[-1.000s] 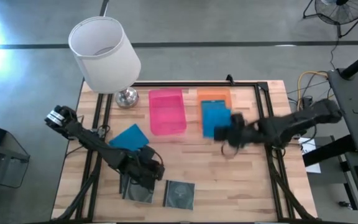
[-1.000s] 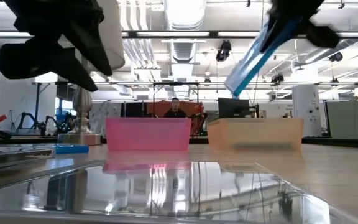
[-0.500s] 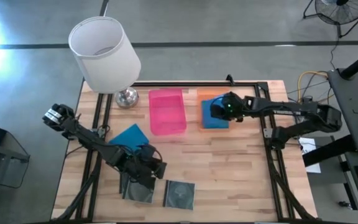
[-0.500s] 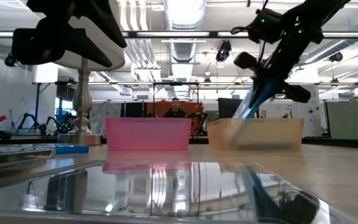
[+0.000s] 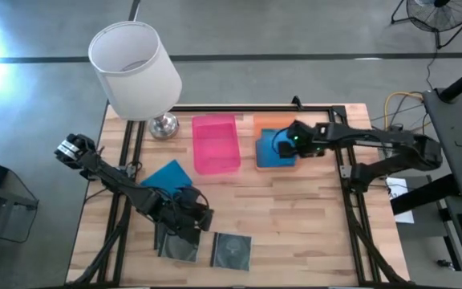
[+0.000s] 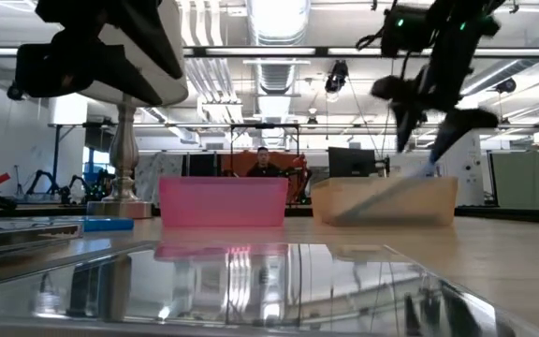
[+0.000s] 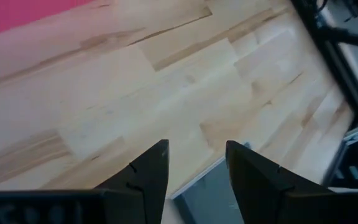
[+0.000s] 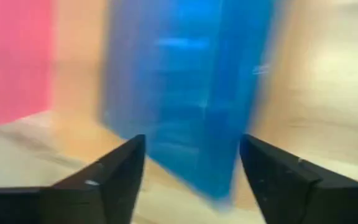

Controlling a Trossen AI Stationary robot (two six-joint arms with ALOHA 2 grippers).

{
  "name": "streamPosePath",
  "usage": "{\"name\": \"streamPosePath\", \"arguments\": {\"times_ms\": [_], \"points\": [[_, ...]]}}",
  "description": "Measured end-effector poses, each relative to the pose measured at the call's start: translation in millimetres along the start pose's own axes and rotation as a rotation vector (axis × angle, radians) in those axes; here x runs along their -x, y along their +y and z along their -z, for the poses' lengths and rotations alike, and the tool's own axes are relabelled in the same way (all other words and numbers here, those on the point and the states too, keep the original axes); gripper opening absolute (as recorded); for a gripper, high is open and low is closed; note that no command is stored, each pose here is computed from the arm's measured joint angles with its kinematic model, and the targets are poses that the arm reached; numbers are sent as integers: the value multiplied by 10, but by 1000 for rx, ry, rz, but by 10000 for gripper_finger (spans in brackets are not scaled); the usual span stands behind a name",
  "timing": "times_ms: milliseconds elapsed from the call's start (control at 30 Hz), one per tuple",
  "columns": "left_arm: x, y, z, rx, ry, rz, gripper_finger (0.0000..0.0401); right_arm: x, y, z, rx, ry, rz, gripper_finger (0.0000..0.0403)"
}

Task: Pick & place jewel cases by type
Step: Put the blue cd case into the orange bin, then put the black cd case into the red bin

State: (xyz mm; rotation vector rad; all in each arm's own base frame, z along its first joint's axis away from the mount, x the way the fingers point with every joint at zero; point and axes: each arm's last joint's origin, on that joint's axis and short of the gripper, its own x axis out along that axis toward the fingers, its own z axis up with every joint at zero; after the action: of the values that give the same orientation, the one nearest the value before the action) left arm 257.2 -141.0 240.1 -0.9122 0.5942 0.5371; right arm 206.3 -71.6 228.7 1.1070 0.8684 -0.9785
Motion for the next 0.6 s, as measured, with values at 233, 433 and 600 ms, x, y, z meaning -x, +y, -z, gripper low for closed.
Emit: {"name": "streamPosePath", "arguments": {"times_ms": [233, 433, 600], "points": [[56, 134, 8, -92, 108, -108, 142, 759, 61, 198, 272, -108, 43, 332], [6, 23, 114, -151, 364, 26, 142, 572, 314, 1043, 354, 234, -129, 326], [-197, -143, 257, -266, 422, 179, 142, 256, 444, 1983, 318, 336, -302, 325]]}}
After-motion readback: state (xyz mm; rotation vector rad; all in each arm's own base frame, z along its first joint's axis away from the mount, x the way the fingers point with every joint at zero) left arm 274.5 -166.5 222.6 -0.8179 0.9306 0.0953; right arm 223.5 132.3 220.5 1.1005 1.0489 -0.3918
